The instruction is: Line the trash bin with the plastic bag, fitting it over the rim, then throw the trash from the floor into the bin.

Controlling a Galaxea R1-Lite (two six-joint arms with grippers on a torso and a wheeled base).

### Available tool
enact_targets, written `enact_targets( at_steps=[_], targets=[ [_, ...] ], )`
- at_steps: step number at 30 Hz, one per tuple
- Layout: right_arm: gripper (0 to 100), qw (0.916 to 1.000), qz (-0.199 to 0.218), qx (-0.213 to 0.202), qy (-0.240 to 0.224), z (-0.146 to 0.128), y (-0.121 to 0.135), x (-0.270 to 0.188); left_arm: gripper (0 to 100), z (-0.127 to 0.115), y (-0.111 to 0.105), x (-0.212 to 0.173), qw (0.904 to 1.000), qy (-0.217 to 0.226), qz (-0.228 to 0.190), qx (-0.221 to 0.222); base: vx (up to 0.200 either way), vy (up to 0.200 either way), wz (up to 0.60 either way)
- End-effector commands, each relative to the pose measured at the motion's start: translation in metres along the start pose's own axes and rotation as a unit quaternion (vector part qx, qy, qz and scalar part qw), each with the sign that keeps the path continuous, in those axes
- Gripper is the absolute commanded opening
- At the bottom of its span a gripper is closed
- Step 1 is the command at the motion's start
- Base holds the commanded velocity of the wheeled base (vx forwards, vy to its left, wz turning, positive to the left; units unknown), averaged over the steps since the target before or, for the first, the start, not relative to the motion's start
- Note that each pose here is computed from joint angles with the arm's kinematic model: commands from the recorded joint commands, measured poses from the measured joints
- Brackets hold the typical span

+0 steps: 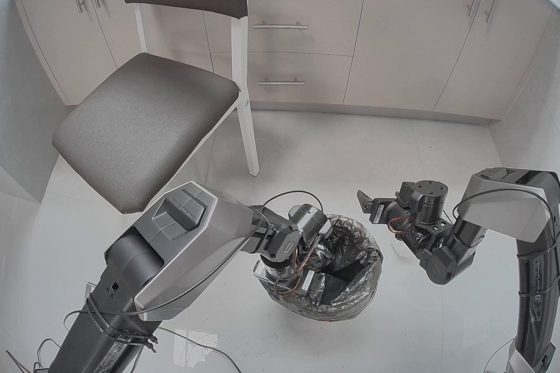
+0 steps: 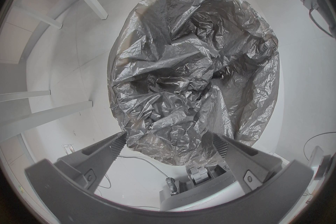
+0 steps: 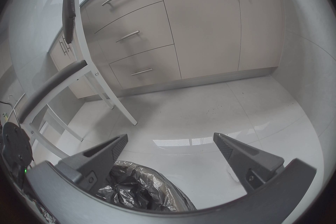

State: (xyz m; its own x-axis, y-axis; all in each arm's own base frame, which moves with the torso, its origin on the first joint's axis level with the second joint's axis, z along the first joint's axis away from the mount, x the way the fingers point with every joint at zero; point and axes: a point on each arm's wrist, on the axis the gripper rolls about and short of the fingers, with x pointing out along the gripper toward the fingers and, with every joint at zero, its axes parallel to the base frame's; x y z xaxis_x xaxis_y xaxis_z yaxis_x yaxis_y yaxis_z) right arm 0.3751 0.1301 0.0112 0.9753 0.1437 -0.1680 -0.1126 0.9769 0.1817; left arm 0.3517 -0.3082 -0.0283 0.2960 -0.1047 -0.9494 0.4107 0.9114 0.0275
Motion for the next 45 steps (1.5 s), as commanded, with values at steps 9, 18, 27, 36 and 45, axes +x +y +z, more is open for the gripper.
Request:
enact_targets(
  at_steps=[9,18,27,36,45],
  targets=[
    [100,1.0,0.001,0.0,0.0,-0.001,0.001,0.0,100,-0.006,0.007,0.033,0.9961,0.084,0.029,-0.002,0.0,0.0,0.0],
    [100,1.0,0.002,0.0,-0.006,-0.001,0.001,0.0,100,-0.037,0.016,0.06,0.9776,0.2,0.065,-0.005,0.0,0.0,0.0],
    [100,1.0,0.002,-0.001,-0.006,-0.001,0.0,0.0,100,-0.044,0.016,0.073,0.974,0.208,0.076,-0.047,0.0,0.0,0.0],
    [100,1.0,0.002,-0.001,-0.005,-0.002,0.0,0.001,100,-0.051,0.006,0.076,0.9682,0.211,0.091,-0.099,0.0,0.0,0.0],
    [100,1.0,0.002,-0.001,-0.005,-0.002,0.0,0.0,100,-0.056,0.002,0.072,0.959,0.224,0.112,-0.132,0.0,0.0,0.0]
  ],
)
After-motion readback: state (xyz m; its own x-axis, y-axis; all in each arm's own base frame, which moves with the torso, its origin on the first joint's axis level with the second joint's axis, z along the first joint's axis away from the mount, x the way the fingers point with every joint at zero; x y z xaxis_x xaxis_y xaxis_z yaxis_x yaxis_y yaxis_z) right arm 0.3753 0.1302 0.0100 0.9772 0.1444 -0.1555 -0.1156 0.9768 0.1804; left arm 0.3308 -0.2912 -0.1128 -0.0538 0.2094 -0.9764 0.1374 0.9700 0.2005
